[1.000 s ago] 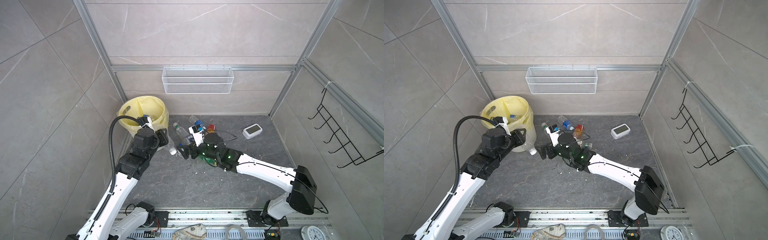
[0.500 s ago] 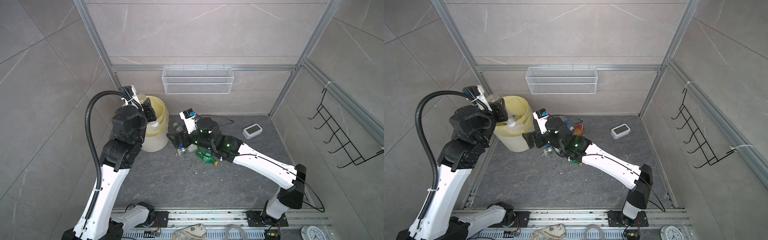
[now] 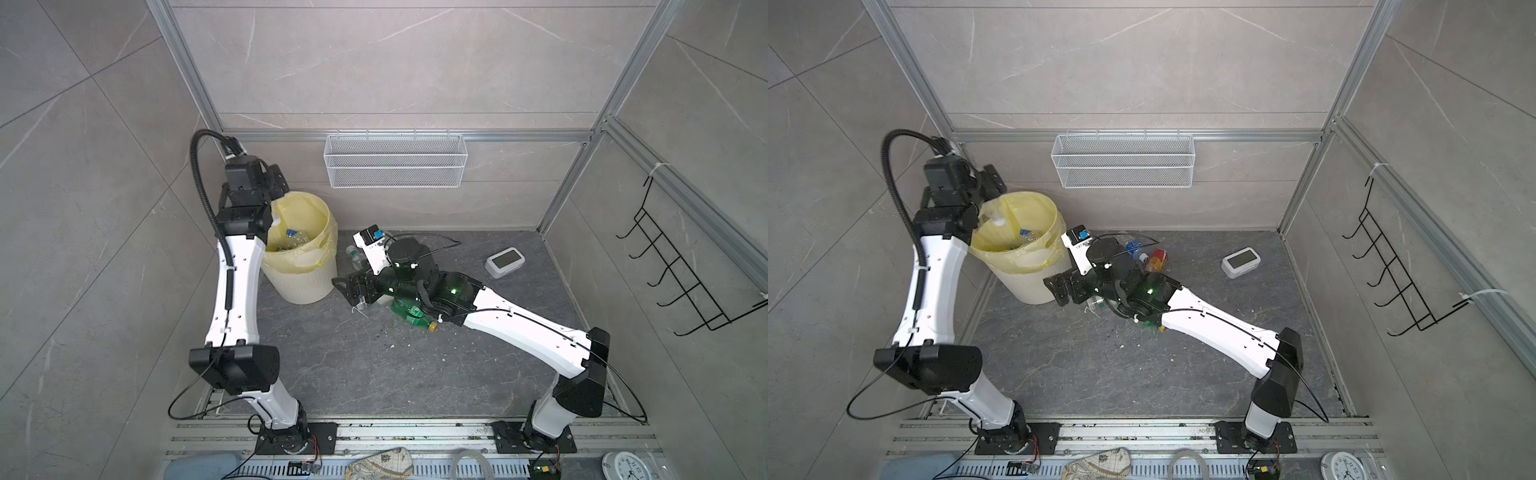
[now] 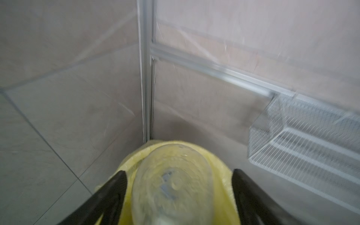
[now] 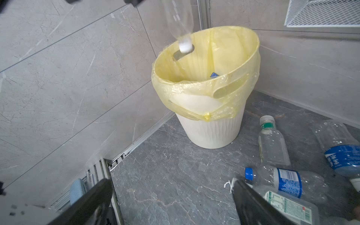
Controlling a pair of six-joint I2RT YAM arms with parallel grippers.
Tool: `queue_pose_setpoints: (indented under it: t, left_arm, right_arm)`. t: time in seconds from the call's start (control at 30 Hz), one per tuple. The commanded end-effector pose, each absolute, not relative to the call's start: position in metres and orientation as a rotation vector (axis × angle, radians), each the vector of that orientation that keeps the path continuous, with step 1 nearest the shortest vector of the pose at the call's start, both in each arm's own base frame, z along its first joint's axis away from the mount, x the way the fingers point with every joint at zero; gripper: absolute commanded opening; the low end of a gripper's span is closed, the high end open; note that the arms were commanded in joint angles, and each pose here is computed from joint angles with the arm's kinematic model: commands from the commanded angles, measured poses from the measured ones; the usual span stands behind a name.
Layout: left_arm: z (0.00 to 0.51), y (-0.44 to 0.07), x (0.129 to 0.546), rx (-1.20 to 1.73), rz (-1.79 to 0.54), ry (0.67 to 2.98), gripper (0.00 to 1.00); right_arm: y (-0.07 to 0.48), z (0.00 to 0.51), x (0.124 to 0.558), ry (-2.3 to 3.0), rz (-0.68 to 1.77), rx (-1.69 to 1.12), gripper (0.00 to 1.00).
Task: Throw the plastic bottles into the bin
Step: 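Return the left gripper toward the pile while the right gripper moves to the green bottle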
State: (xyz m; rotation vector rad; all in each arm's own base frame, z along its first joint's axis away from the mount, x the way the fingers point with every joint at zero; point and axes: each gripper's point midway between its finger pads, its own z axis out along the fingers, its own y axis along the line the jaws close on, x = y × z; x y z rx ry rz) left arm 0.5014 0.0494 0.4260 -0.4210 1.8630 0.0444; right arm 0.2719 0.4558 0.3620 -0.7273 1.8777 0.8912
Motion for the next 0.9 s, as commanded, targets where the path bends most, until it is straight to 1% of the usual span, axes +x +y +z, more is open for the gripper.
queue_pose_setpoints:
  t: [0.0,0.37,0.53,0.63,0.73,0.87]
  left_arm:
    - [0.437,0.023,0.481,-0.406,-0.134,1.871,1.00]
    - [0.457,-0.016,0.430,-0.338,-0.391,1.804,1.00]
    - [0.447,-0.056,0.405,-0.262,-0.532,1.827,1.00]
    - [0.418,-0.093,0.393,-0.207,-0.634,1.862,1.00]
    - [0.372,-0.135,0.380,-0.131,-0.681,1.948,1.00]
    - [0.313,-0.180,0.365,-0.028,-0.730,2.068,1.00]
  right_arm:
    - [0.447,0.354,0.264,1.910,0.877,-0.730,0.99]
    - [0.424,0.330,0.277,1.957,0.803,-0.644,0.99]
    - [0.392,0.298,0.294,2.039,0.735,-0.588,0.99]
    - [0.367,0.270,0.304,2.104,0.680,-0.542,0.99]
    - [0.344,0.237,0.311,2.164,0.604,-0.511,0.99]
    - [0.321,0.196,0.316,2.217,0.560,-0.474,0.99]
